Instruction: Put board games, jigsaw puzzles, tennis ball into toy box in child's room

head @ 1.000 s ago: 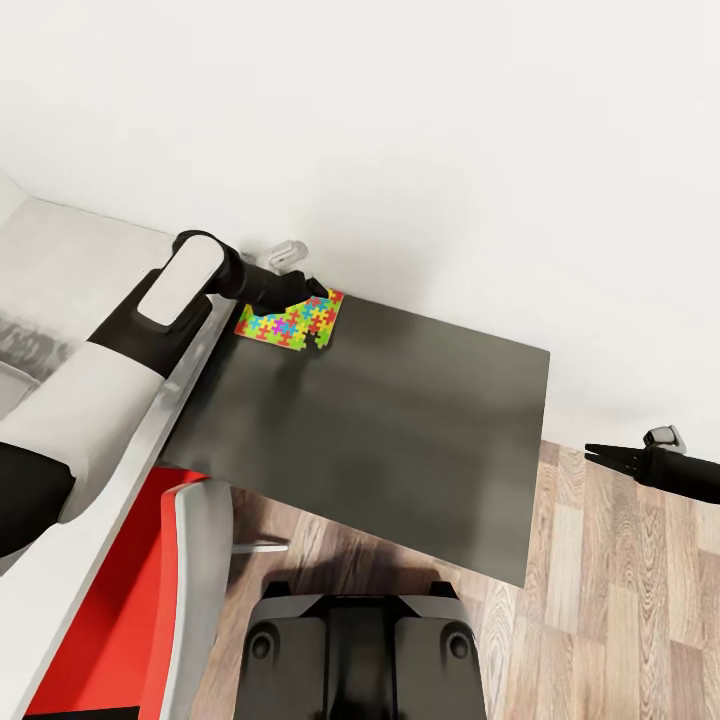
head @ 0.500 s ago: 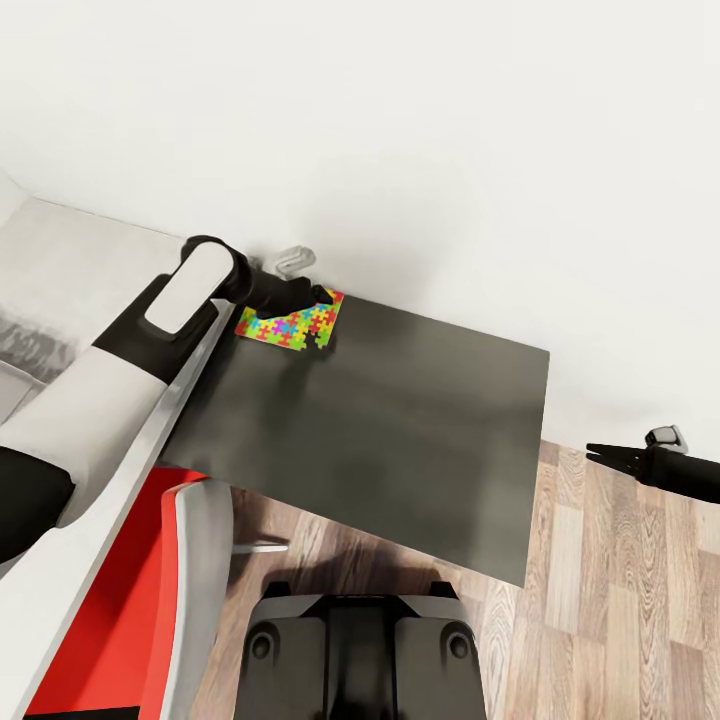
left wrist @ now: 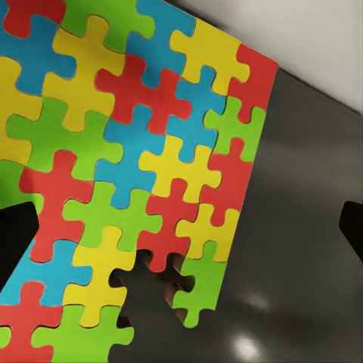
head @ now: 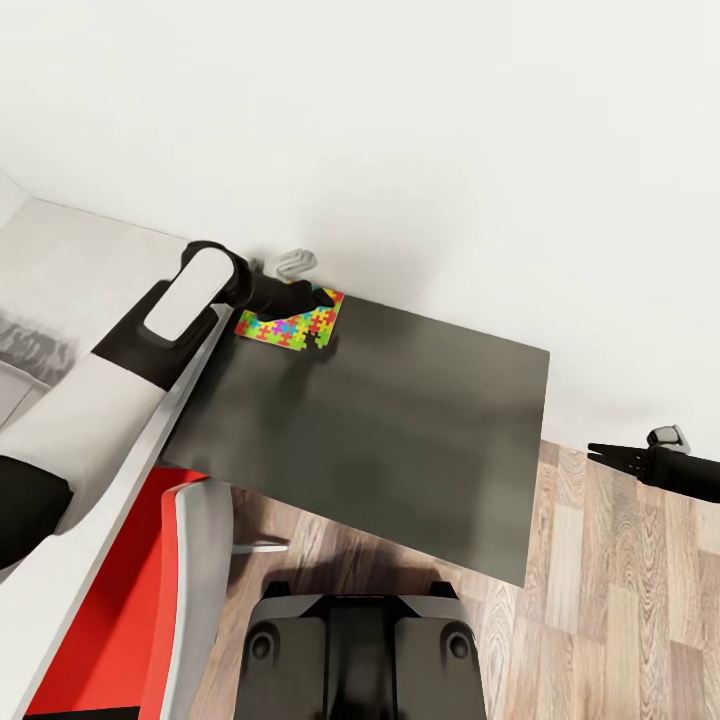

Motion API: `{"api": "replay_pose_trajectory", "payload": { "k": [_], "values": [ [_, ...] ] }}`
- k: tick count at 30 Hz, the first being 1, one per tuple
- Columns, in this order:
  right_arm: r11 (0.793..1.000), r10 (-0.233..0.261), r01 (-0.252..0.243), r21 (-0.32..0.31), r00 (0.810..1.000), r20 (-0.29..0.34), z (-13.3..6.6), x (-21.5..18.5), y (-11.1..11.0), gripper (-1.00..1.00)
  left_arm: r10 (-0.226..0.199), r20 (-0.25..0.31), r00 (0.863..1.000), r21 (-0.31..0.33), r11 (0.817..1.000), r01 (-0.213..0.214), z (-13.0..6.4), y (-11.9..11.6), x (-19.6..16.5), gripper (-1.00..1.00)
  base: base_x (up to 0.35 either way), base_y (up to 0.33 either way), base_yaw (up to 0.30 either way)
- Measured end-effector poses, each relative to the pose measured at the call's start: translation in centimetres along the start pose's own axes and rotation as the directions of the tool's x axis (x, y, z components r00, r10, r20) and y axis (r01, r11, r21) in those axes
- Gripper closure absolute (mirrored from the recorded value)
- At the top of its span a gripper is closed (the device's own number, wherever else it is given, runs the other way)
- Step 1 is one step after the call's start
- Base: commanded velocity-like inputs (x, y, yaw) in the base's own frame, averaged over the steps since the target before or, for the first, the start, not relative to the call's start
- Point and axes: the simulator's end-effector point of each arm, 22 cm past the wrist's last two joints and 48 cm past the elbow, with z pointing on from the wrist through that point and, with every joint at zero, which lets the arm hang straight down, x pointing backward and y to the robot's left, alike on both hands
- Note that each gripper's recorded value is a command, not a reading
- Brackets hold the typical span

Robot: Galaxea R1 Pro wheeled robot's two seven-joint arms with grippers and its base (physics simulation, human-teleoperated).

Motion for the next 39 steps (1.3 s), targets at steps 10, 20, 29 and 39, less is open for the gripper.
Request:
{"api": "replay_pose_trajectory", "payload": {
  "k": [10,20,29,39],
  "values": [
    [1.0,-0.001,0.001,-0.002,1.0,0.001,-0.1,0.0,0.1,-1.0,-0.004,-0.001,1.0,0.005,1.0,0.004,-0.1,0.0,0.2,-1.0,0.0,0.0,0.0],
    [1.0,-0.007,0.007,-0.005,1.0,0.005,-0.5,0.3,0.5,-1.0,-0.014,-0.009,1.0,-0.018,1.0,0.014,-0.5,0.7,0.5,-1.0,0.0,0.0,-0.089],
    [1.0,-0.019,0.019,-0.01,1.0,0.013,-1.3,0.8,1.4,-1.0,-0.042,-0.024,0.999,-0.048,0.998,0.041,-1.2,1.9,1.5,-1.0,0.0,0.0,-0.194],
    [1.0,-0.019,0.02,-0.01,1.0,0.013,-1.3,0.9,1.4,-1.0,-0.042,-0.024,0.999,-0.041,0.998,0.041,-1.1,1.5,1.7,-1.0,-0.001,-0.001,-0.053]
  ]
}}
